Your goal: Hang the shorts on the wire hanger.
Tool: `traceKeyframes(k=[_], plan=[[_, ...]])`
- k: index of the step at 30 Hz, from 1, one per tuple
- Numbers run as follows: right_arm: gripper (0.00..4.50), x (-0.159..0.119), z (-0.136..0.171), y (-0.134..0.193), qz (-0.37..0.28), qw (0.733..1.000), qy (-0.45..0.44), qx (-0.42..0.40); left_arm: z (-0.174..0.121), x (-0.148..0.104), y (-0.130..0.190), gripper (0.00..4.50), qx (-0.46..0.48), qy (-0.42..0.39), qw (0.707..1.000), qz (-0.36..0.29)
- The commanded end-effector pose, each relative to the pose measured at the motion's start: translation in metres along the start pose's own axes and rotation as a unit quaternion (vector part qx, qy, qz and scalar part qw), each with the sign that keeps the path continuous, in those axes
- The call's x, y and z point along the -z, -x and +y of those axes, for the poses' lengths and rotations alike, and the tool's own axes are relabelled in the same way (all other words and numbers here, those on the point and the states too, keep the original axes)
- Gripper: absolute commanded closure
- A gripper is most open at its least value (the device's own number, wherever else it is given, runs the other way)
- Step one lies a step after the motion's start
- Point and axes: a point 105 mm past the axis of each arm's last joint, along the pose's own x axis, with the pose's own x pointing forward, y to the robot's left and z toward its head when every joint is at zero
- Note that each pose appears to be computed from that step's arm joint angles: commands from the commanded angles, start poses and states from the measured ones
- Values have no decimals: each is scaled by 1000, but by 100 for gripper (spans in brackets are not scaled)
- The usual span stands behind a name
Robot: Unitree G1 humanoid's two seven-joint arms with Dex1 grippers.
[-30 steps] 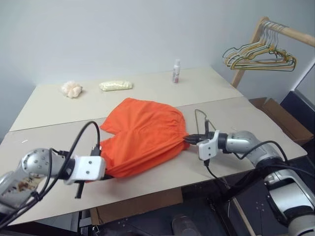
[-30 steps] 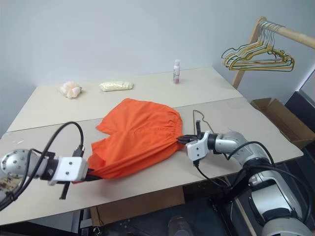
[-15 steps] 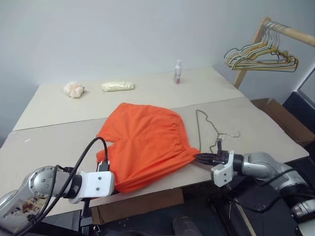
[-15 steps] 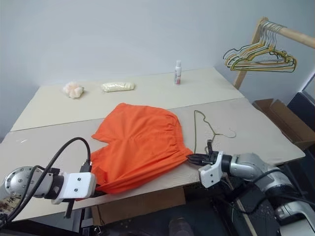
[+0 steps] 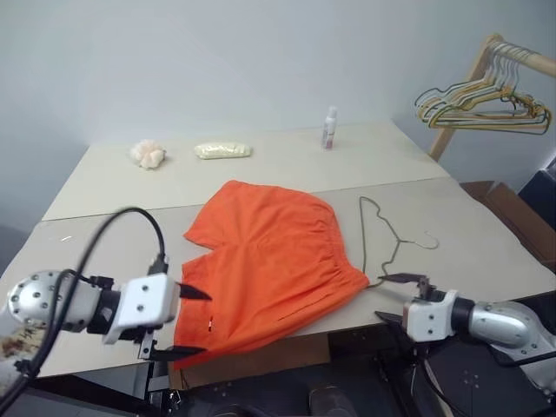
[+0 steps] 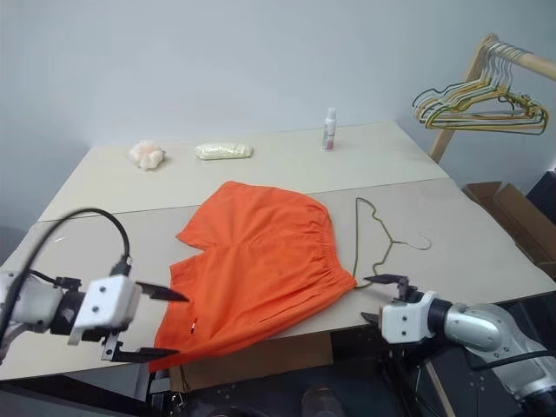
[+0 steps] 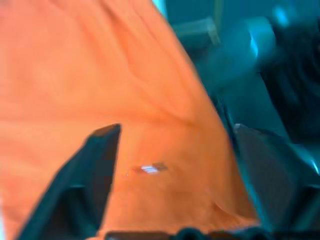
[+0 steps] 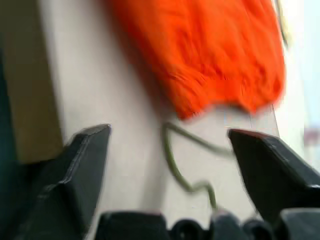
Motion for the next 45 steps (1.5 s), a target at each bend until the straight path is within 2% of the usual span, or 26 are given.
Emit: traceKeyframes(k=[1,6,9,12,15,18,24,29,33,37,38,40,43,45], plan=[[2,-4,-34,10,36,988,-135,70,23,-19,4,3,-58,27,995,-72],[2,26,-45,-3,175,939,-275,104,42,-41,-4,3,-66,54,983,-160],[2,33,-48,-20,202,902,-365,108,48,-51,-10,3,-62,59,978,-191],[2,47,-44,-29,252,882,-383,111,52,-54,-13,3,-60,53,978,-195],[2,49,-40,-36,259,866,-417,91,51,-53,-14,3,-57,52,978,-193],[60,57,-32,-39,284,858,-421,80,50,-52,-14,0,-59,51,978,-192],[264,70,-33,-36,307,830,-453,104,47,-54,-15,0,-61,50,978,-194],[435,78,-43,-30,324,826,-442,128,49,-55,-17,0,-64,49,977,-197],[447,81,-54,-24,328,845,-398,137,53,-57,-20,0,-64,44,976,-202],[447,75,-89,-14,314,899,-245,184,60,-60,-21,0,-68,37,975,-206],[447,69,-102,-12,299,909,-212,200,63,-61,-22,0,-73,35,975,-208],[447,45,-135,-9,247,932,-91,248,72,-65,-23,0,-84,29,972,-217],[447,11,-157,-9,172,943,34,282,86,-70,-24,0,-98,25,969,-226],[447,-14,-161,-11,122,936,177,278,99,-74,-21,0,-113,21,966,-230]])
